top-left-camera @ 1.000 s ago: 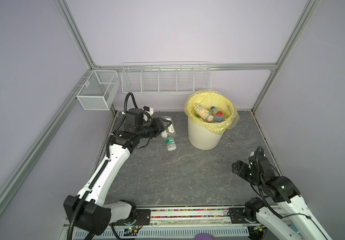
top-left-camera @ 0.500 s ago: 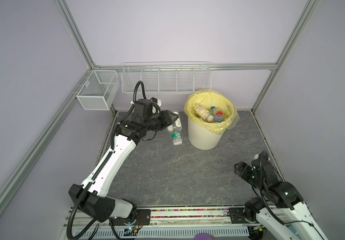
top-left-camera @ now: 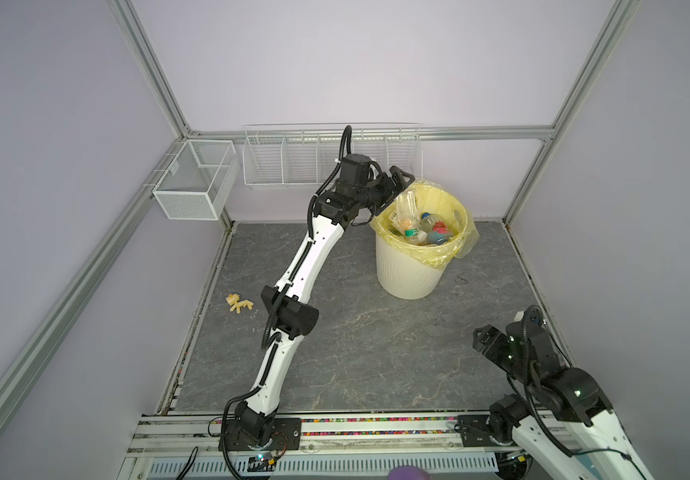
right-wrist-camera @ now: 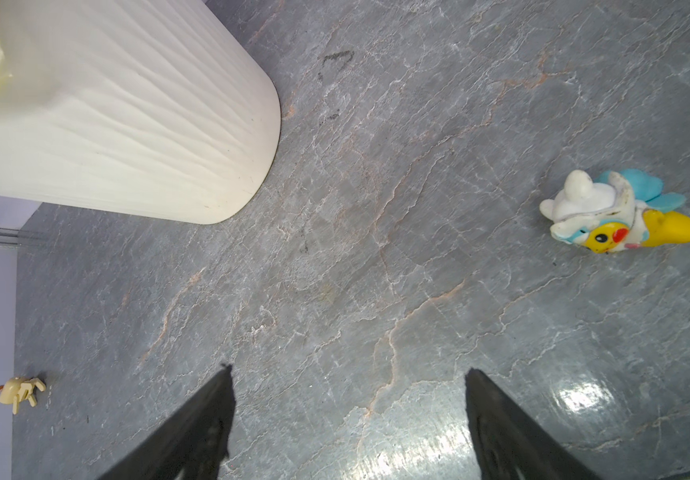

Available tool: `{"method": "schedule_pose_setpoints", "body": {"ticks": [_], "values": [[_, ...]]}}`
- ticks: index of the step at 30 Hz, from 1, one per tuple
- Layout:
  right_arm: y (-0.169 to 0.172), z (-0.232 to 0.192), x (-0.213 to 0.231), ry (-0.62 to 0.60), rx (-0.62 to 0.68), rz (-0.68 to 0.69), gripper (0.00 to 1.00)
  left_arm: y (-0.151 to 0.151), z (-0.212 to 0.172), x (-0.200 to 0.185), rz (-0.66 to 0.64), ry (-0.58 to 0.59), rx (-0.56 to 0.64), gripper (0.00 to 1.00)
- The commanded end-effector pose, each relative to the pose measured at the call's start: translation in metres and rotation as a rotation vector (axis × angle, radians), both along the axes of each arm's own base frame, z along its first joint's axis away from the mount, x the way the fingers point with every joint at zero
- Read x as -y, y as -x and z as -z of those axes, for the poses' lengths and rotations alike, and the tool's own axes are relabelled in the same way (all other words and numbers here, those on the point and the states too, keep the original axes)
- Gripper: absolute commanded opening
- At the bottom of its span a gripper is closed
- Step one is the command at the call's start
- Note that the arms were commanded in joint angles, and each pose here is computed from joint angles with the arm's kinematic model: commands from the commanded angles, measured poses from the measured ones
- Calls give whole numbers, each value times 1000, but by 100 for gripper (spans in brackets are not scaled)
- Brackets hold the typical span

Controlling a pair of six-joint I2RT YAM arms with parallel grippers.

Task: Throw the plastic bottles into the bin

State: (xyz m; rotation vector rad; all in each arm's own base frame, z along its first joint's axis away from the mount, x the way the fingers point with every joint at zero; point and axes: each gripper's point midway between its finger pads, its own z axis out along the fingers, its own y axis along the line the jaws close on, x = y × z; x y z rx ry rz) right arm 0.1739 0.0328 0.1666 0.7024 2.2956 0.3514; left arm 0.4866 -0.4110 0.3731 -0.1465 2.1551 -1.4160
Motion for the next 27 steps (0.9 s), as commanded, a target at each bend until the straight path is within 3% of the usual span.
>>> {"method": "schedule_pose_setpoints", "body": {"ticks": [1, 6, 13, 21, 27], "values": [[-1, -6, -2, 14, -5, -20, 88, 20, -46, -29, -16, 51, 13, 100], [0, -3, -2, 23, -9, -33, 88, 58, -99, -65, -10, 133, 98, 100], [-5, -4, -2, 43, -4, -37, 88, 104, -130, -83, 56, 120, 150, 100], [-26, 3, -8, 134, -37, -91, 88, 125, -90, -119, -8, -129, 183, 100], [-40, 2, 1, 218, -34, -50, 88, 136, -55, -164, -119, -300, 212, 100]]}}
